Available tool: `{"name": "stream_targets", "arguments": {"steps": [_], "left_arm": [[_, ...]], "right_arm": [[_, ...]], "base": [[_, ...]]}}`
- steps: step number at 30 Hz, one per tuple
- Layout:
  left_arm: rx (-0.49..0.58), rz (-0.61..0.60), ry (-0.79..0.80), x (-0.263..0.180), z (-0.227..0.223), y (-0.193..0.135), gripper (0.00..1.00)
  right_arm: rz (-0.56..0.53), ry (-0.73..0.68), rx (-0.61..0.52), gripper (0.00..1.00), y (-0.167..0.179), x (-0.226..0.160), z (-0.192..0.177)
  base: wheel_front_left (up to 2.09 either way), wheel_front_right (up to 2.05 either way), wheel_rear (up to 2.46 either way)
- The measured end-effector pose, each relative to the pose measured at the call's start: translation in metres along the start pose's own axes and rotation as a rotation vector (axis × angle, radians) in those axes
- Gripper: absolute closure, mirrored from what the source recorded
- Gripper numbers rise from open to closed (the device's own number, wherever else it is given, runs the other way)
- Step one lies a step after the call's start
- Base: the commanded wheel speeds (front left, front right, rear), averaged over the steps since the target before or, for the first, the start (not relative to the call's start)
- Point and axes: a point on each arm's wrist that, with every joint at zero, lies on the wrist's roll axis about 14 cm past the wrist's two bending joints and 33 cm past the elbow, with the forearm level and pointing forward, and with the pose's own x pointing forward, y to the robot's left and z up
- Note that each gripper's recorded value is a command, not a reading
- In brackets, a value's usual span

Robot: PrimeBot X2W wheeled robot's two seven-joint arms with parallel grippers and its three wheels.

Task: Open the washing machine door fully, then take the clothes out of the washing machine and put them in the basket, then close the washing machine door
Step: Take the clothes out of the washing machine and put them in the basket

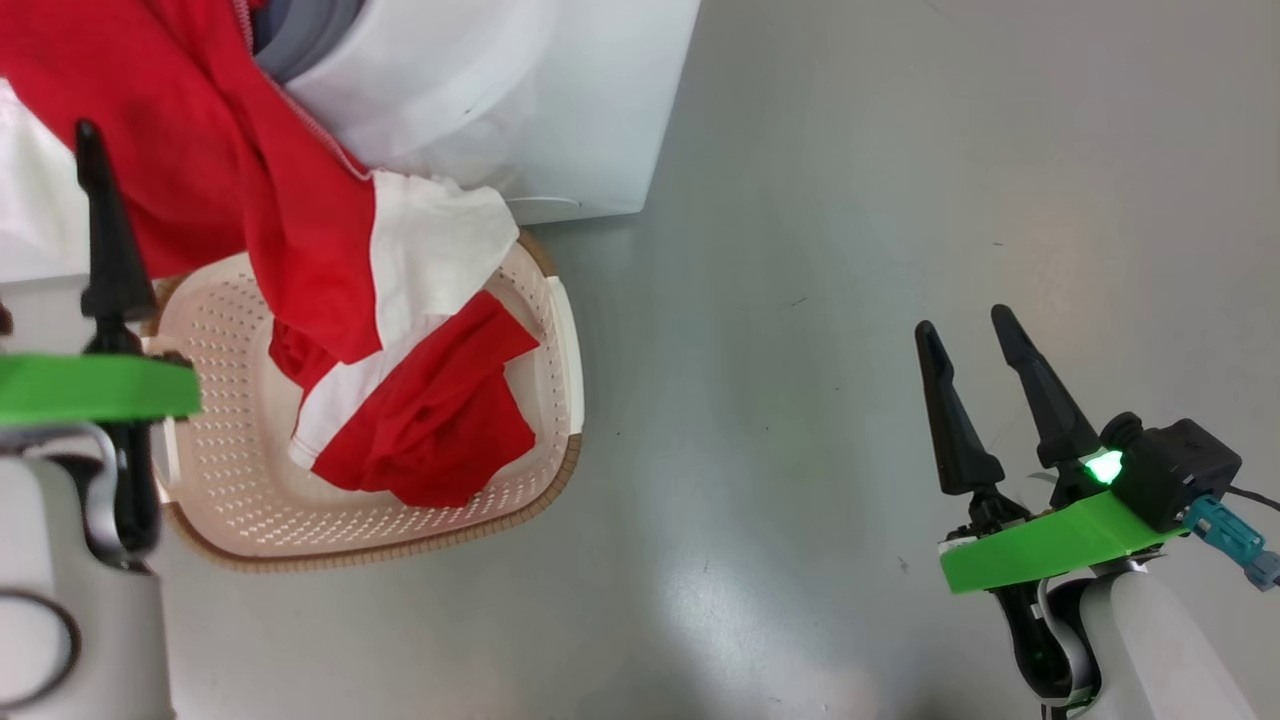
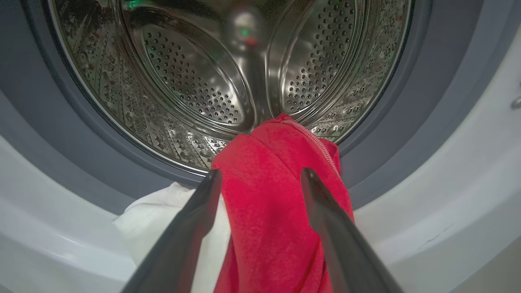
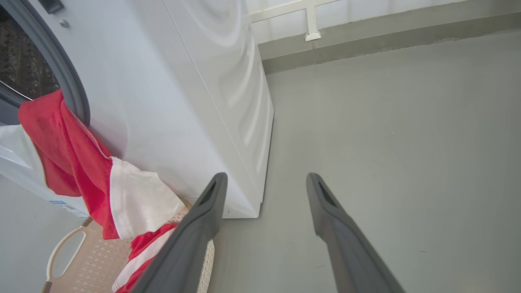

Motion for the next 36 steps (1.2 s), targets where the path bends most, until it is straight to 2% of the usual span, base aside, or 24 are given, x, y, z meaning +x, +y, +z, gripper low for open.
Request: {"name": "stream_targets", "arguments": {"steps": [5, 15, 22, 23, 24, 26, 28, 36], "left_arm": [[0.029, -0.014, 0.055, 0.019, -0.012, -0.001, 0.0], [0.012, 0.007, 0.162, 0.045, -0.04, 0.003, 0.0], [-0.003, -0.023, 0.172, 0.057, -0.041, -0.011, 0.0], [-0.002, -0.028, 0.173, 0.058, -0.041, -0.013, 0.22], [-0.003, -0.036, 0.175, 0.059, -0.041, -0.015, 0.53], [-0.003, -0.042, 0.176, 0.059, -0.041, -0.016, 0.71], [-0.005, -0.044, 0.173, 0.059, -0.039, -0.018, 0.99], [-0.012, -0.052, 0.111, 0.063, -0.018, -0.021, 1.0]], "right_arm": [[-0.002, -0.001, -0.001, 0.0, 0.0, -0.003, 0.002], [-0.022, 0.006, -0.005, 0.0, -0.007, -0.005, -0.001], [-0.028, 0.005, -0.006, 0.0, -0.009, -0.005, 0.0], [-0.028, 0.004, -0.006, 0.0, -0.009, -0.005, 0.0], [-0.029, 0.004, -0.006, 0.0, -0.009, -0.005, 0.0], [-0.029, 0.003, -0.006, 0.0, -0.009, -0.005, 0.001], [-0.029, 0.001, -0.006, 0.0, -0.009, -0.005, 0.002], [-0.027, -0.011, -0.005, 0.0, -0.008, -0.005, 0.005]], "base": [[0.0, 0.0, 0.0], [0.0, 0.0, 0.0], [0.0, 0.0, 0.0], [0.0, 0.0, 0.0], [0.0, 0.0, 0.0], [0.0, 0.0, 0.0], [0.0, 0.0, 0.0], [0.0, 0.0, 0.0]]}}
